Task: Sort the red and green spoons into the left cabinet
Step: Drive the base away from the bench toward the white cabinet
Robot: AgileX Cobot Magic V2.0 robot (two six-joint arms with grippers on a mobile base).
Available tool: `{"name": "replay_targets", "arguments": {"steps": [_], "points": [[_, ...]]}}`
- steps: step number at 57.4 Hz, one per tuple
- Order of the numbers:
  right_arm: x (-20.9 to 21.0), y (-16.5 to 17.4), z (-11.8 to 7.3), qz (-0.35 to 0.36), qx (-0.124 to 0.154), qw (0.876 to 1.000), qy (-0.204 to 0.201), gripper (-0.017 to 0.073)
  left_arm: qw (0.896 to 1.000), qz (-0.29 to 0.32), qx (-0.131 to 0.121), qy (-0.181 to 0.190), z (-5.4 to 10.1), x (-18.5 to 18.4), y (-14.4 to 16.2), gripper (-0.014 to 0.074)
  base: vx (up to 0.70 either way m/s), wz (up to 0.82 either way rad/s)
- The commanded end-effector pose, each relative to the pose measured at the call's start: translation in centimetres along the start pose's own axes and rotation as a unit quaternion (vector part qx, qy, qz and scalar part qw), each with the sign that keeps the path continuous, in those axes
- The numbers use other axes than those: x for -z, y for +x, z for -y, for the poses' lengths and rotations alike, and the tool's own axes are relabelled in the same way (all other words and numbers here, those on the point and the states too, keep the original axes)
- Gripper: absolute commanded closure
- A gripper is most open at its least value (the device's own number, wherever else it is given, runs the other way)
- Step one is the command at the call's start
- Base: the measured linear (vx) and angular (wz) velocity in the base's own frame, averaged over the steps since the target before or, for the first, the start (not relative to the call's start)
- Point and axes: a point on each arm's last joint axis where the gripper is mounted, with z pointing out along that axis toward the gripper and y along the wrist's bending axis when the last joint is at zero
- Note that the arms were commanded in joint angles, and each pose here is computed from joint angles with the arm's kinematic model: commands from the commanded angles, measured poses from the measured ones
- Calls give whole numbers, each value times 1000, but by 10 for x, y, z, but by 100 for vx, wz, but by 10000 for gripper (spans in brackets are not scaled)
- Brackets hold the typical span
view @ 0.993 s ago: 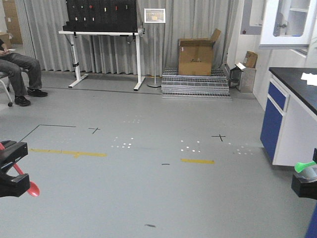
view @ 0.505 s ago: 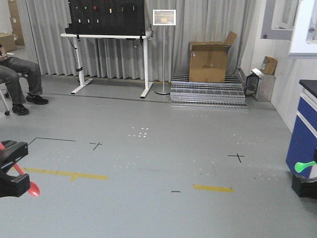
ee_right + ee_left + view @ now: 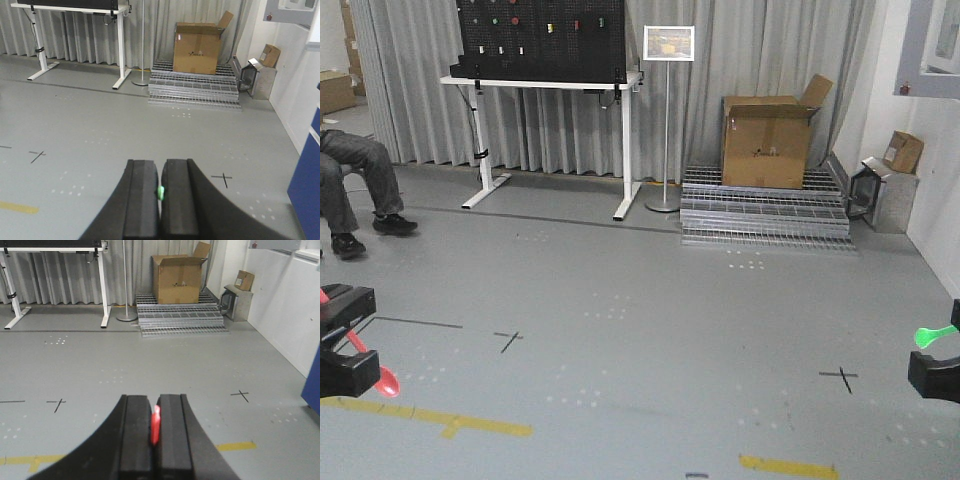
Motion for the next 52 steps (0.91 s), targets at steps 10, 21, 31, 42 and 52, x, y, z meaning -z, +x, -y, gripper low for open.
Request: {"name": "replay_targets", "arguments": {"steps": [10, 21, 31, 42, 52], "points": [[4, -14, 1, 22, -8, 1000, -8, 562, 998, 60, 6, 3, 2, 4, -19, 597, 65, -1], [4, -14, 1, 22, -8, 1000, -8, 562, 998, 60, 6, 3, 2, 5, -19, 597, 64, -2], [4, -14, 1, 22, -8, 1000, -8, 562, 998, 59, 6, 3, 2, 5, -19, 597, 65, 1], [4, -14, 1, 22, -8, 1000, -8, 562, 998, 60, 6, 3, 2, 5, -19, 597, 67, 1], [4, -14, 1, 22, -8, 1000, -8, 562, 998, 59, 6, 3, 2, 4, -19, 597, 68, -3]]}}
